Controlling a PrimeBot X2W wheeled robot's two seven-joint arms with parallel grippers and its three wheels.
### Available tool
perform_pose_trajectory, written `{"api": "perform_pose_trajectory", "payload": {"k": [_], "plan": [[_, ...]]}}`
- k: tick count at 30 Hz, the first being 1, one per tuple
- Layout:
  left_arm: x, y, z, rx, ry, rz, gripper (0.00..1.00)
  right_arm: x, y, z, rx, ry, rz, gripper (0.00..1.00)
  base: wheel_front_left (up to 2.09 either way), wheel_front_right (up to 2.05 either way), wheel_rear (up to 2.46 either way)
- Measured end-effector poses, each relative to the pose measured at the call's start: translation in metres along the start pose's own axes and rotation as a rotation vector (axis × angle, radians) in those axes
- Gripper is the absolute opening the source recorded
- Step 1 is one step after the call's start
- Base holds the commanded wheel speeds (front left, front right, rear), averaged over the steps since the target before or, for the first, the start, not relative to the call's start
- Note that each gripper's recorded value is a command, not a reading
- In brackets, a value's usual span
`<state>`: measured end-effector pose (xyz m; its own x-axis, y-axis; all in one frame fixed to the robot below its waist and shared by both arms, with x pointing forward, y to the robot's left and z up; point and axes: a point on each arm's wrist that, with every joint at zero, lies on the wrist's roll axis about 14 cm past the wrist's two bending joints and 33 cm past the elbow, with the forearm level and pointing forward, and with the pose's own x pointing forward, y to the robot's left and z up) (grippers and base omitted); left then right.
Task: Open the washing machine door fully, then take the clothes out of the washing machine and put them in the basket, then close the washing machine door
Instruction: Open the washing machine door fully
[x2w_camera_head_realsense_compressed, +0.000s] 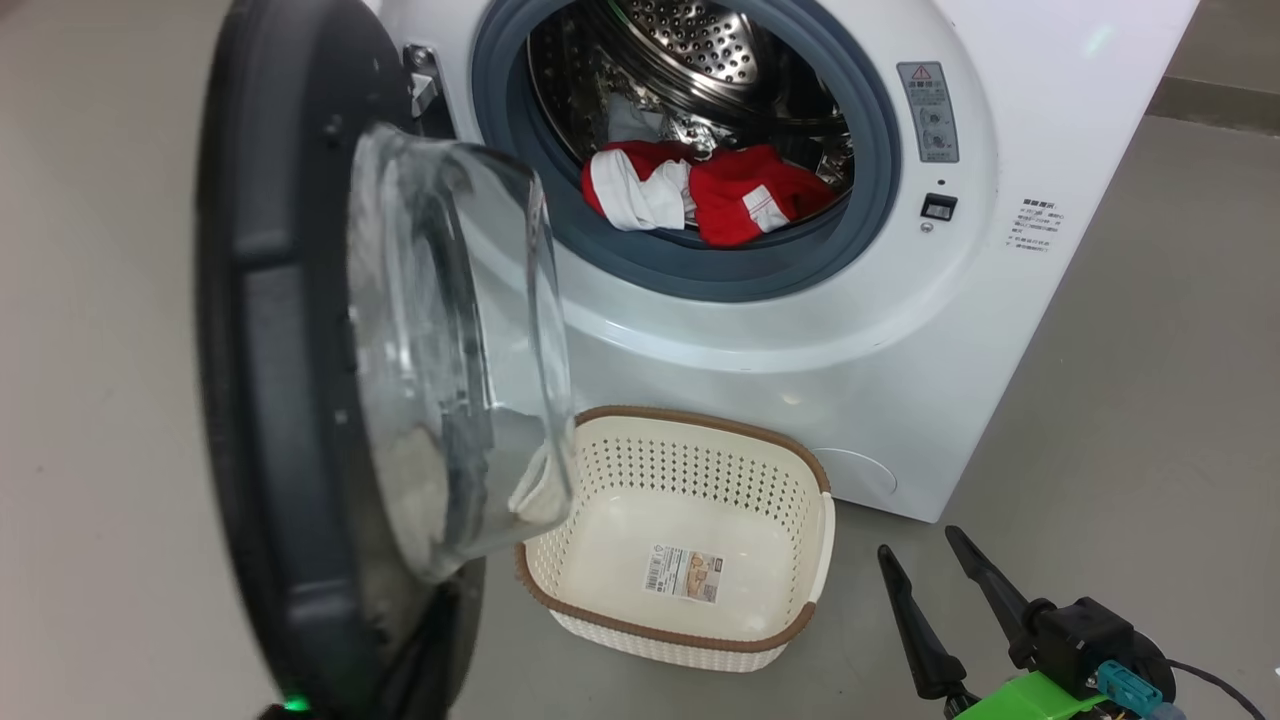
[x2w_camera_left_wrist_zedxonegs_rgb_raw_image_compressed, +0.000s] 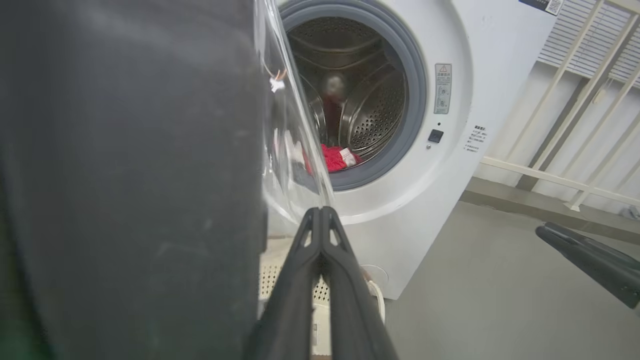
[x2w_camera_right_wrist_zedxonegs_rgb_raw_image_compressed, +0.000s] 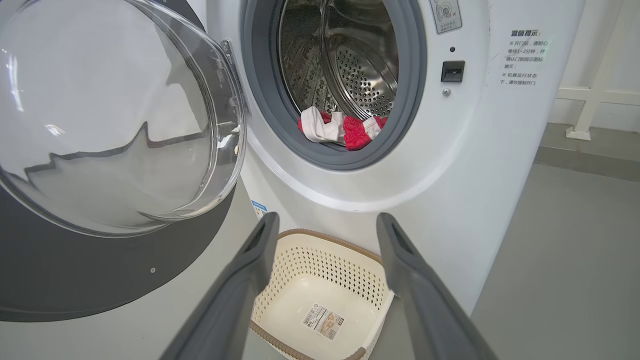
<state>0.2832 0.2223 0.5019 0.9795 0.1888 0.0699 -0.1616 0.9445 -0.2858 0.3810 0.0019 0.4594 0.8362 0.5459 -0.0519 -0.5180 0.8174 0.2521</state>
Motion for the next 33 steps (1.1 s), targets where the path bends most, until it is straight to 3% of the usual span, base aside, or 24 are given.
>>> {"api": "perform_pose_trajectory", "payload": {"k": [15, 33], "plan": [[-0.017, 0.112, 0.018, 0.065, -0.032, 0.343, 0.00, -0.004, -0.012, -0.001, 0.011, 0.000, -0.036, 1.00, 0.00, 0.00, 0.00], [-0.011, 0.201, 0.058, 0.150, -0.113, 0.602, 0.00, 0.003, -0.029, -0.011, 0.029, 0.015, -0.072, 1.00, 0.00, 0.00, 0.00]]}}
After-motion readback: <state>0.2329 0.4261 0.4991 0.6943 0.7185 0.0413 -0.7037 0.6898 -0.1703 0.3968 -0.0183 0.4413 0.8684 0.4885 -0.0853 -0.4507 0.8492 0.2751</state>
